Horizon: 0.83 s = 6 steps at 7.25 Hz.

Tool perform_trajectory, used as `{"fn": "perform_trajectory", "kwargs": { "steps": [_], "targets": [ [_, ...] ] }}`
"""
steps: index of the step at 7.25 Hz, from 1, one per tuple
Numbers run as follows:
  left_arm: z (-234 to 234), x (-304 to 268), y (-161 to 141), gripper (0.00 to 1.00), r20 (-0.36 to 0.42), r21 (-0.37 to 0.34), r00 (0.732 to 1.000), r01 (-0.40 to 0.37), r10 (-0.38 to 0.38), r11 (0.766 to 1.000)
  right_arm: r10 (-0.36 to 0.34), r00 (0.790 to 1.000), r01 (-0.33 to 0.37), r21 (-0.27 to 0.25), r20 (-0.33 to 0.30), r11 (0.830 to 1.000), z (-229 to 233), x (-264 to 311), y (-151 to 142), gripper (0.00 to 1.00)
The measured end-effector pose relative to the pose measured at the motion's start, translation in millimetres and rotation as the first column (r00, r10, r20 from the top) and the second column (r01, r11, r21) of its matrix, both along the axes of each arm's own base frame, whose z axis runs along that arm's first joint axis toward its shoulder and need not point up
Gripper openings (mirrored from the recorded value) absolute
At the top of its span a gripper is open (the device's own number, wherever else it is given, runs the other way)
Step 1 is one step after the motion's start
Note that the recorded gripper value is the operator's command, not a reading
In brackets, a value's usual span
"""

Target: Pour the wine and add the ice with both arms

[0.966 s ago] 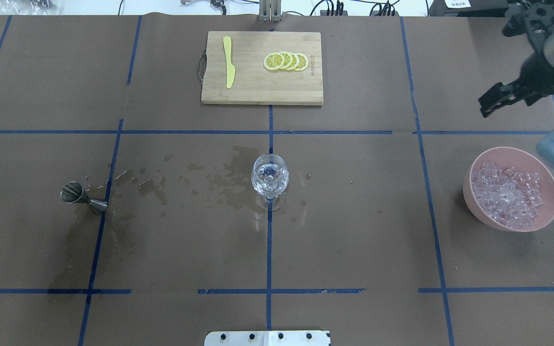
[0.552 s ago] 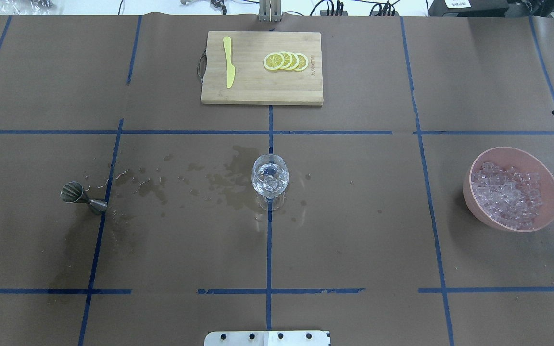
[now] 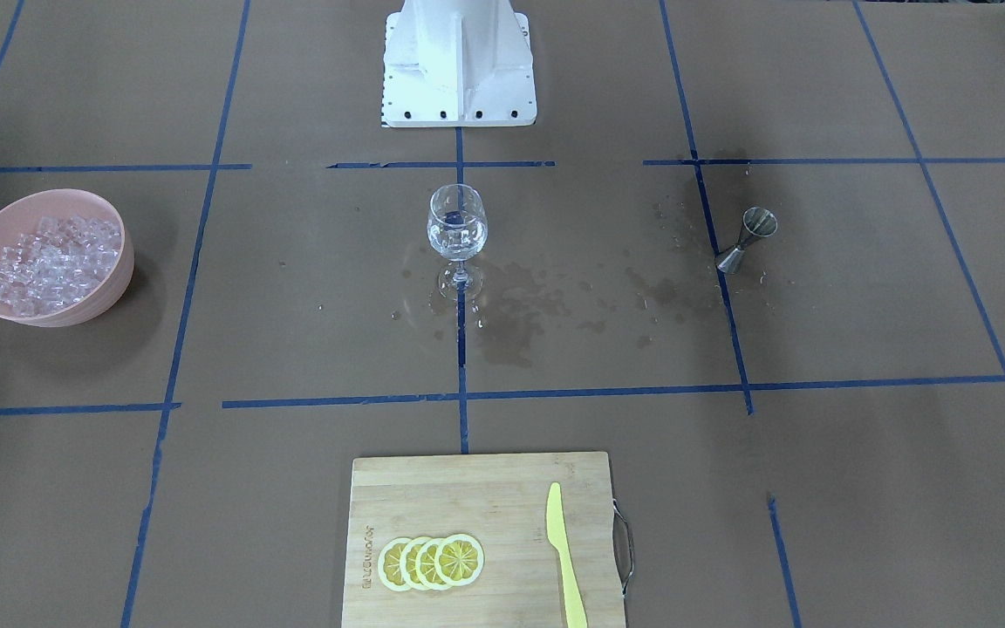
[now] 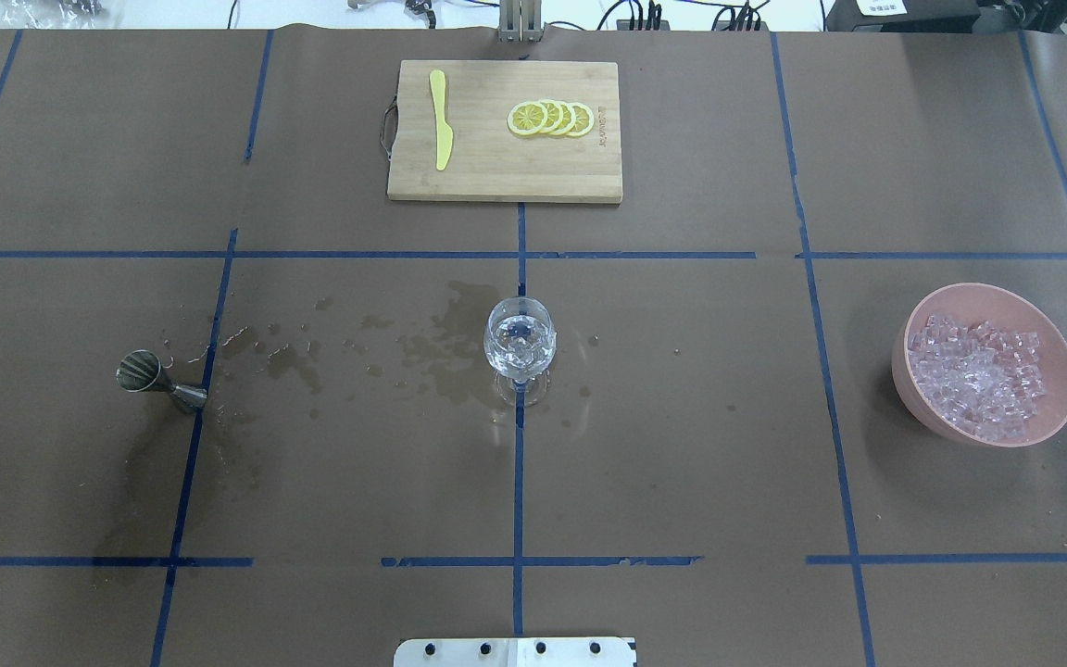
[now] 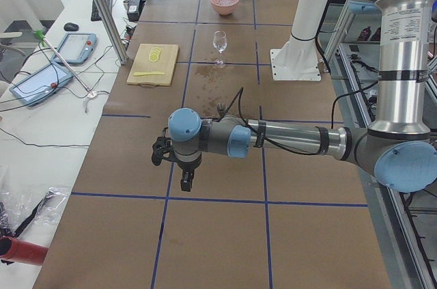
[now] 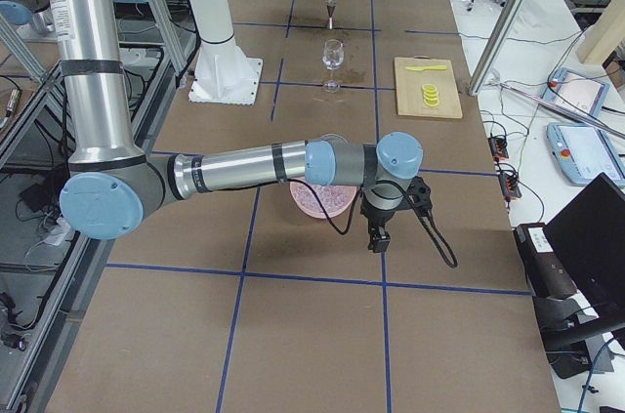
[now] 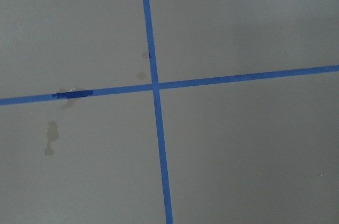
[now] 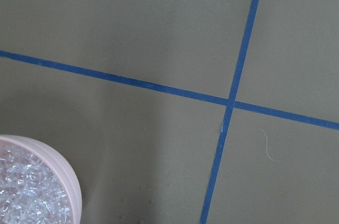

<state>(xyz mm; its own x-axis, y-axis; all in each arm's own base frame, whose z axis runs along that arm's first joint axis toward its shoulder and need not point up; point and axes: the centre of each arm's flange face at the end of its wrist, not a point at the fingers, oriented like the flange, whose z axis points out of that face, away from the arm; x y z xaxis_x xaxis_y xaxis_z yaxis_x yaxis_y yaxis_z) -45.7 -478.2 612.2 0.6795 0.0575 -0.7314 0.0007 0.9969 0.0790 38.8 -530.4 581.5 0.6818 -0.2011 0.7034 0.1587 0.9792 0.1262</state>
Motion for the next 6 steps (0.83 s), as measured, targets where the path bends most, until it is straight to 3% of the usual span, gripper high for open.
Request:
{"fn": "perform_trajectory", "kwargs": {
  "steps": [4,6],
  "targets": [
    [12.5,-22.3,6.3,1.00,0.007,-0.037,0.999,0.046,-0.045,0.998,0.045,0.999,-0.045,0.007,0.010,0.999,89.5,23.9,10.1,1.00],
    [13.6,-23.1,7.2,1.00,0.007,-0.037,0.999,0.046,-0.046,0.998,0.095,0.995,-0.095,-0.010,0.013,0.995,101.1,36.1,13.9,1.00]
  ]
}}
